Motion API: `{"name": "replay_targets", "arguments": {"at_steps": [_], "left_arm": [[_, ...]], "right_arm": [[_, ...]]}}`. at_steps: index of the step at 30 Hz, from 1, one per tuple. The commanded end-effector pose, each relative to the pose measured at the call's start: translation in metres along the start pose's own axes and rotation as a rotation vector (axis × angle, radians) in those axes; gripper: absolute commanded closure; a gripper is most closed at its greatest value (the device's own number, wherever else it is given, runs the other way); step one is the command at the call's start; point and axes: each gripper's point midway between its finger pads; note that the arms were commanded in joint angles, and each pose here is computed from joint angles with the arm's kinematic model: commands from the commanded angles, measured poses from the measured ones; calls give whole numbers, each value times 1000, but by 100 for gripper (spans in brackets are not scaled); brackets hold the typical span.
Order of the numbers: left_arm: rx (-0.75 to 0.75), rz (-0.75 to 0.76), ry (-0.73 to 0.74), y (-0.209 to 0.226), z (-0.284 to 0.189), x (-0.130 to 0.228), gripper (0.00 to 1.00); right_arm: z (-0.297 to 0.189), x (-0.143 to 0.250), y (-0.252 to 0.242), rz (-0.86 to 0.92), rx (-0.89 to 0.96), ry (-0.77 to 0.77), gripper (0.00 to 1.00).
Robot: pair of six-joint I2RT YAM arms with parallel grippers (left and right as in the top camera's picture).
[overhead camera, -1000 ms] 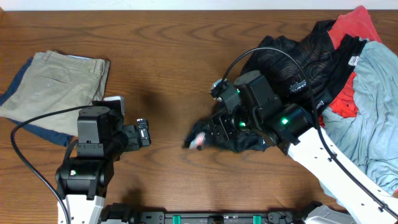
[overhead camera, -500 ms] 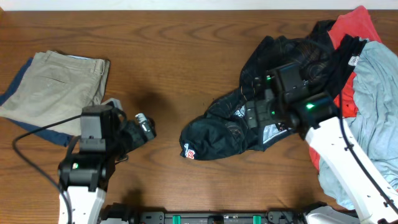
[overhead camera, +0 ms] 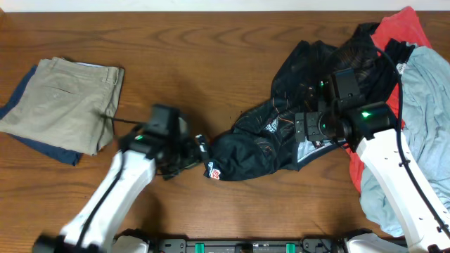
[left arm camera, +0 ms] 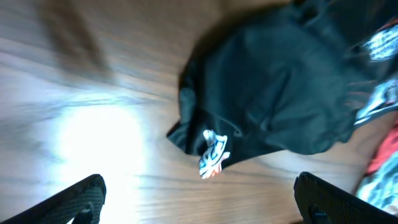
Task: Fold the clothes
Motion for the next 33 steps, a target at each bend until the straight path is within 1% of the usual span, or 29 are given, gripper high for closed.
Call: {"name": "replay_targets", "arguments": {"at_steps": [1, 5, 6, 7, 8, 9, 10, 12, 14, 16, 18, 20, 22, 25, 26, 27, 28, 29, 30, 33], "left_arm": [[-21, -12, 76, -5, 25, 12, 2], [-15, 61, 99, -21, 54, 16, 1], [-11, 80, 100, -25, 59, 17, 4], [-8, 94, 98, -27, 63, 17, 20], [-4, 124, 91, -30, 66, 15, 44], [1, 159, 79, -31, 67, 12, 78], [1, 193, 66, -31, 67, 9, 94], [-28, 219, 34, -25, 59, -3, 95], [-97, 215, -3, -13, 40, -19, 94], [-205, 211, -67, 4, 8, -41, 94], [-325, 206, -174, 20, -36, -72, 94], [-408, 178, -303, 30, -81, -104, 94], [-420, 127, -455, 32, -130, -138, 94], [-376, 33, -643, 36, -190, -178, 94], [-351, 10, -677, 37, -201, -186, 85], [-307, -6, -697, 36, -207, -192, 59], [-264, -9, -699, 34, -208, -194, 28], [-220, -12, -682, 31, -205, -194, 1], [-188, -11, -653, 29, -200, -191, 2], [-131, -7, -539, 22, -176, -177, 2]], "right_arm": [[1, 1, -6, 21, 16, 6, 1], [1, 1, -6, 21, 18, 7, 1], [1, 1, -7, 21, 21, 7, 1], [1, 1, -7, 21, 25, 6, 1], [1, 1, -9, 22, 31, 5, 1], [1, 1, -9, 22, 36, 4, 1], [1, 1, -10, 22, 36, 4, 1], [1, 1, -11, 25, 38, 7, 1], [0, 1, -14, 34, 47, 9, 1], [0, 1, -22, 48, 67, 10, 1], [0, 1, -28, 67, 77, 11, 1], [0, 0, -34, 85, 84, 12, 1], [0, 0, -38, 99, 88, 13, 1], [0, 2, -41, 105, 92, 20, 1], [0, 2, -41, 106, 93, 22, 1], [0, 3, -42, 106, 94, 26, 1], [0, 4, -42, 106, 95, 30, 1], [0, 4, -42, 106, 95, 30, 1], [0, 4, -42, 106, 95, 30, 1], [0, 4, -42, 107, 95, 30, 1]]}}
Point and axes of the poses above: each gripper's point midway between its finger pads, its own z axis out along the fingers, its own y axis along the line the jaws close on, x = y × z, and after that the axes turned 3 degrees about z, right-handed
